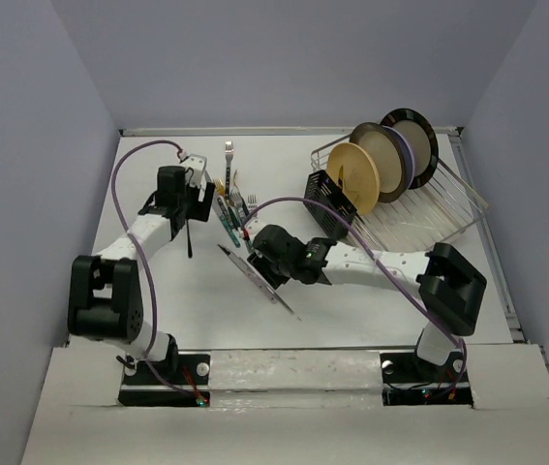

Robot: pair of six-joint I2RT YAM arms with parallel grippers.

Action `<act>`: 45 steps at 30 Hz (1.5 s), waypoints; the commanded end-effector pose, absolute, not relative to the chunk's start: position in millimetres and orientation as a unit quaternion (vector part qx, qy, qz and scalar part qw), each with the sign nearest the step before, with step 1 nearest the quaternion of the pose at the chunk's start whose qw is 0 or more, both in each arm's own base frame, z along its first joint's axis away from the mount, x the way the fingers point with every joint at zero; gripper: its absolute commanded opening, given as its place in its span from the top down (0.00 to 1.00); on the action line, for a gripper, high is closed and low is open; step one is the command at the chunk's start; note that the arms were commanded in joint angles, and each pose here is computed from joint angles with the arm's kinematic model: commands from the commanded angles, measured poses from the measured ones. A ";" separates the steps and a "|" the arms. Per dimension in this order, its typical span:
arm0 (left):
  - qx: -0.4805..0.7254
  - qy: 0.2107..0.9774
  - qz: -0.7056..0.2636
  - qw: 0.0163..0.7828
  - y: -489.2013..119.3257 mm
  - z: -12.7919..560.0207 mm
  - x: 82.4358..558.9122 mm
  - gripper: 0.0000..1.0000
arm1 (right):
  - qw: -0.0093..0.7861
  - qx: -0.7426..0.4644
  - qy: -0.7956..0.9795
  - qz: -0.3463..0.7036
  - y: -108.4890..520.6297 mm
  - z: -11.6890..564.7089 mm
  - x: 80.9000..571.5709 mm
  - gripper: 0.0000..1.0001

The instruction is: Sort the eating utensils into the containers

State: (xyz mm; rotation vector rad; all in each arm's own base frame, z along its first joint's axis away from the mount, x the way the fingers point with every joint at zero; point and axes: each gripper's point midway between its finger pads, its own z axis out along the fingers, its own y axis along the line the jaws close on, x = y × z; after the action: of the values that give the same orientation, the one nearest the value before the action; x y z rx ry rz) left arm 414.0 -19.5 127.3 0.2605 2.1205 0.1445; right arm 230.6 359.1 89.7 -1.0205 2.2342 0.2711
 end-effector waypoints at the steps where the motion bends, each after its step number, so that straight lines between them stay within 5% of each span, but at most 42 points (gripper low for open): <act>1: 0.102 0.927 0.047 0.358 -16.8 76.1 407.4 0.01 | 0.364 -0.371 0.848 0.106 361.4 105.7 235.7 0.52; 17: 0.090 0.965 -0.005 0.248 -18.3 0.9 407.5 0.23 | 0.374 -0.361 0.851 0.076 336.6 101.2 235.0 0.52; 23: 0.079 0.971 -0.055 0.218 -22.8 -1.9 397.9 0.60 | 0.384 -0.356 0.849 0.074 333.4 109.0 236.6 0.52; 28: 0.061 0.971 -0.042 0.229 -6.9 3.5 395.1 1.00 | 0.393 -0.350 0.847 0.074 330.6 115.1 237.4 0.52; 37: 0.049 0.949 -0.068 0.304 -16.8 45.2 409.4 1.00 | 0.413 -0.333 0.843 0.086 326.9 130.0 237.7 0.53; 45: 0.084 0.875 -0.107 0.464 -37.1 156.5 414.8 1.00 | 0.464 -0.266 0.802 0.265 340.4 203.1 256.0 0.54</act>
State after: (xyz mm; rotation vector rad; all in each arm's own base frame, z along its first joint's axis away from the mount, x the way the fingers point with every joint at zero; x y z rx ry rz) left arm 404.6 -24.6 71.1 0.1519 2.4278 -0.2125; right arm 238.9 321.1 130.3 -0.8187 2.1563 0.3341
